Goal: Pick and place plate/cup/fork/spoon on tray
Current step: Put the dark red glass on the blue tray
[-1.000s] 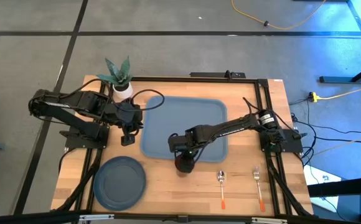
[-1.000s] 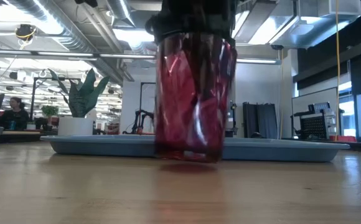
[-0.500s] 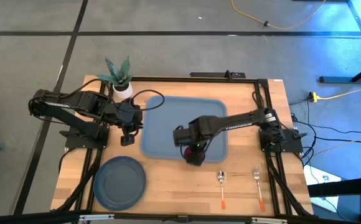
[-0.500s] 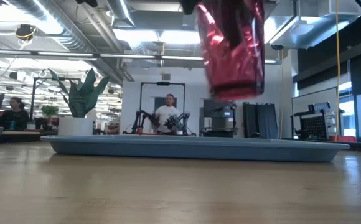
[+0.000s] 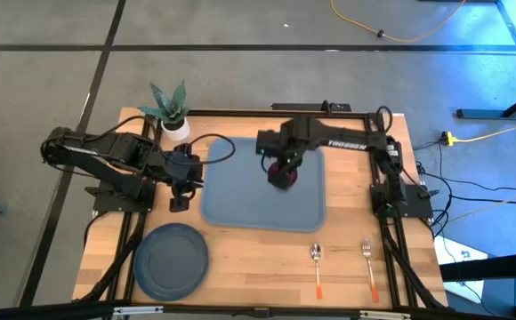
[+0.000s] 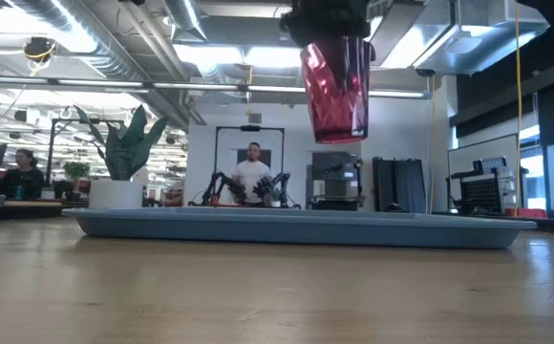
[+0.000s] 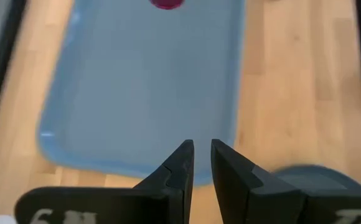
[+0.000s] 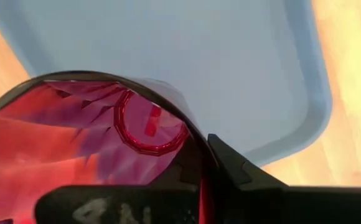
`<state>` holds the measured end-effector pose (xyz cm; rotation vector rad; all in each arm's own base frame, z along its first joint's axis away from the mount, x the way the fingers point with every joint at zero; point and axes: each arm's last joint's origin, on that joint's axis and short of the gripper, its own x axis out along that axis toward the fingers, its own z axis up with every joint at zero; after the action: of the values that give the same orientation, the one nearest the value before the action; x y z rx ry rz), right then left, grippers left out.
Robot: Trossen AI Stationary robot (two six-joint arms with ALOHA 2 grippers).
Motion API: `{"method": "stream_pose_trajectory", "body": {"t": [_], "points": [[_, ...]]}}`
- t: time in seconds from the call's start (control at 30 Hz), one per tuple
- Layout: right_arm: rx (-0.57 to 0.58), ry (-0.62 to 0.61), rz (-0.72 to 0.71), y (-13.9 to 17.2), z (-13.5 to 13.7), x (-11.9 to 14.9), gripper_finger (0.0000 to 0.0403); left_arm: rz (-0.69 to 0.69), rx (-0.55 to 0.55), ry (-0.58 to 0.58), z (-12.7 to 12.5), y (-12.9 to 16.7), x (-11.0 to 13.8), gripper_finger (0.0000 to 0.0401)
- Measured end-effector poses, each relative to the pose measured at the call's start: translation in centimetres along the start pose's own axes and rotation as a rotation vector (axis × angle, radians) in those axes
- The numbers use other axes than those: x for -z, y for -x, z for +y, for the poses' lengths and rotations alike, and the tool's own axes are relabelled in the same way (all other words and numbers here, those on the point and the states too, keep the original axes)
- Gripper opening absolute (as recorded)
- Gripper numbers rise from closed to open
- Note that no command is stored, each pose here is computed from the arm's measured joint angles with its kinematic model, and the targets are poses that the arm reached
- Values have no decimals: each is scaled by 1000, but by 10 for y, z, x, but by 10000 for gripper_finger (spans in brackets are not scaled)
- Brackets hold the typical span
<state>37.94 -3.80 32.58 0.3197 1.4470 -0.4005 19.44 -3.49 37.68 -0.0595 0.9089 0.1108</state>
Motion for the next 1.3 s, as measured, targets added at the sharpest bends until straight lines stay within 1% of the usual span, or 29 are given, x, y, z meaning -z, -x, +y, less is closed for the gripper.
{"method": "stream_pose_trajectory", "body": {"t": [0.13,0.27,0.37,0.43,0.53,0.6,0.77,0.83,0.97,1.07,1.13,1.3], "points": [[-1,-6,3,-1,-22,-8,13,-34,-77,-7,2,0,-2,50],[14,11,7,-4,-49,-14,13,-111,-114,-8,3,0,-9,50],[27,7,58,-16,-70,-15,13,-149,-134,26,10,0,-14,50],[33,7,101,-25,-83,-13,13,-151,-150,45,14,-1,-16,50],[37,36,150,-37,-98,-8,13,-147,-175,72,22,-3,-17,50],[31,55,133,-47,-107,-9,12,-144,-192,91,27,-4,-18,50],[28,47,95,-70,-128,-10,12,-141,-219,128,37,-4,-19,50],[24,50,93,-80,-134,-10,12,-139,-222,137,40,-5,-19,50],[-28,49,70,-99,-141,-9,12,-132,-204,152,44,-5,-19,50],[-53,42,61,-110,-144,-7,12,-120,-190,115,46,-5,-19,50],[-55,43,59,-115,-144,-6,12,-116,-183,91,47,-5,-19,50],[-58,52,46,-119,-145,-6,12,-115,-197,105,52,-6,-19,50]]}}
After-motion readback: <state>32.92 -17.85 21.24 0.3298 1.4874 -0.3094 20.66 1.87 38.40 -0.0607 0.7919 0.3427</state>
